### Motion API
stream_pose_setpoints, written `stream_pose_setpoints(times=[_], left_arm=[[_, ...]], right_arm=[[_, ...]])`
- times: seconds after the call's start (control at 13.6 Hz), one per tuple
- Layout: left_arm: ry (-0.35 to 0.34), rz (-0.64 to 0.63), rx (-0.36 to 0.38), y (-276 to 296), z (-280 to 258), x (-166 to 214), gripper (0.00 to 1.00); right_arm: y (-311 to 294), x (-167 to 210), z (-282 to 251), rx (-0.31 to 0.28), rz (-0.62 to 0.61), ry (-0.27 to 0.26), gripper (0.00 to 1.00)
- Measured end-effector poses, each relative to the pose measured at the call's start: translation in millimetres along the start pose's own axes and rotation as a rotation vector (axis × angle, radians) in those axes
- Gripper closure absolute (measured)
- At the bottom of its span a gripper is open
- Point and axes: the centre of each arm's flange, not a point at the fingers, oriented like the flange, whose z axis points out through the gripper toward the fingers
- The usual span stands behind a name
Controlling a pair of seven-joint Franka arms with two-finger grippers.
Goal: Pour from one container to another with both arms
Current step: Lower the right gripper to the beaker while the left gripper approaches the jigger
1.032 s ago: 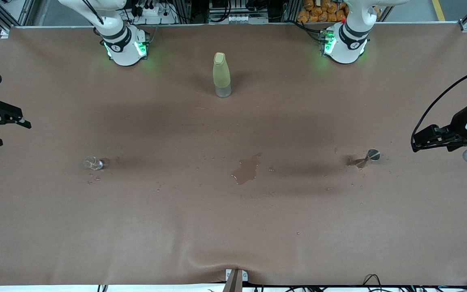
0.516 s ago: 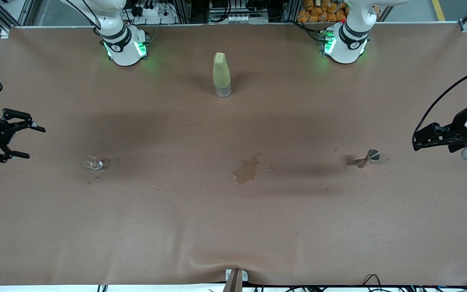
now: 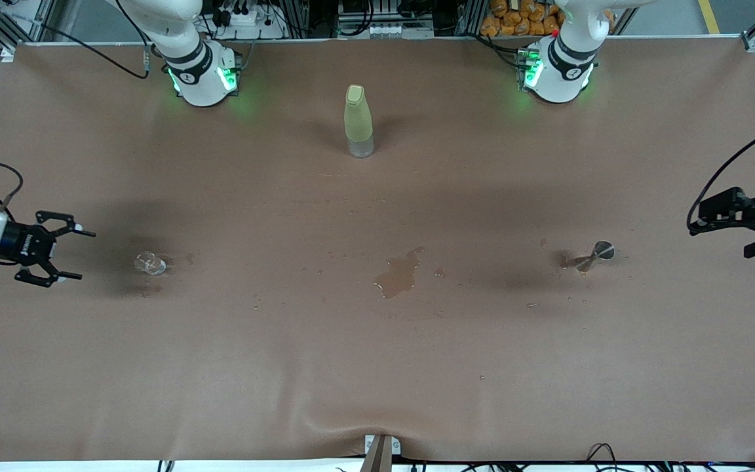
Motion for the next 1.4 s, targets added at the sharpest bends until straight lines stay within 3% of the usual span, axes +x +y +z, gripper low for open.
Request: stream_pose_setpoints(times=[0.29,0.52,0.74,1.11,1.4], left_arm=[[-0.003,0.221,-0.084,-34,41,-10,0.0],[0.067,0.376,-0.185,-56,72,-15,0.0],[0.174,0.555,-0.295,-82,99,-32,0.0],[0.365,0.887,-0.424,-106,161,-49,0.0],[0.486,1.091,-0.498,-118,223,-64,0.0]], right_arm=[[19,-62,23,-0.009,-0.179,0.164,0.0],[27,-126,46,-0.036,-0.194,0.287,0.0],[31,-167,61,-0.031,-0.163,0.33,0.0],[35,-185,101,0.061,-0.214,0.454,0.0],[35,-187,121,0.073,-0.25,0.472,0.0]])
